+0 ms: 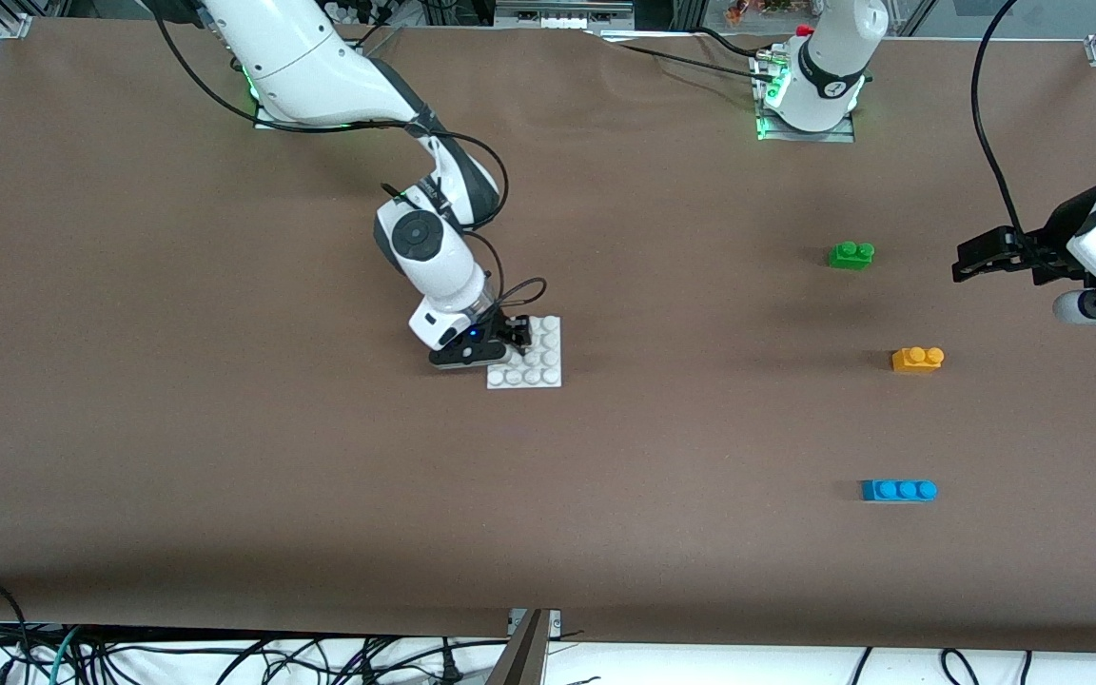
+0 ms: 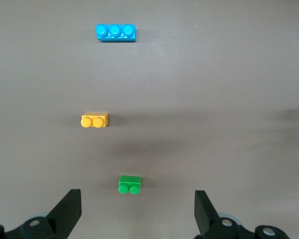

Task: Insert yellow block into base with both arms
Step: 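Slide the white plate with the right gripper toward the table middle, then open the right gripper and lift it off the plate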

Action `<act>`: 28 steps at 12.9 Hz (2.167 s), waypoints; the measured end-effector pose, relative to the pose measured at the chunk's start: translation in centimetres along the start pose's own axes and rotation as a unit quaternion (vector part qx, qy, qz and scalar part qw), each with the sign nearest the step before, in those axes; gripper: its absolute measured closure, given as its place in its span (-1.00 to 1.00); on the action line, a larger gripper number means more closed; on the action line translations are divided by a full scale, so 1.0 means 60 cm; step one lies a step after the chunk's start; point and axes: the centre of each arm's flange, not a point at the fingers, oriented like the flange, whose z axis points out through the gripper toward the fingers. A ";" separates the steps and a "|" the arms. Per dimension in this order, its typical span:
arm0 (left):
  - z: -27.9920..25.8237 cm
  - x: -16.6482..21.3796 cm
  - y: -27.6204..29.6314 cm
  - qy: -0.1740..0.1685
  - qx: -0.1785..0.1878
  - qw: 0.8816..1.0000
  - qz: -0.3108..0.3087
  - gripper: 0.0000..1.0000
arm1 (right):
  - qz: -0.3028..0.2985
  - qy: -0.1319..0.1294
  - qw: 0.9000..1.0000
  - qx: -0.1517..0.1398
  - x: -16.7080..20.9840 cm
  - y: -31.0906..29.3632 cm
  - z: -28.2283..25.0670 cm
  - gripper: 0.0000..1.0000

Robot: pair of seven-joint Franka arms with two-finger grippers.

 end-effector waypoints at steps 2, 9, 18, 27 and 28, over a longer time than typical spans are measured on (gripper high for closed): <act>0.000 0.000 0.000 0.000 0.000 1.000 0.000 -1.00 | 0.003 0.000 1.000 0.002 -0.008 -0.016 0.003 -0.30; 0.010 0.005 0.002 -0.005 0.000 1.000 0.001 -1.00 | 0.009 0.001 1.000 0.016 -0.041 -0.085 0.003 -0.36; 0.010 0.005 0.004 -0.005 -0.001 1.000 0.002 -1.00 | 0.023 0.007 0.999 0.024 -0.041 -0.109 -0.004 -0.56; 0.010 0.006 0.000 -0.005 -0.001 1.000 0.000 -1.00 | 0.024 -0.005 1.000 -0.007 0.004 -0.124 -0.038 -0.85; 0.010 0.006 0.000 -0.005 -0.001 1.000 0.000 -1.00 | 0.028 -0.010 0.999 -0.021 0.026 -0.121 -0.063 -0.85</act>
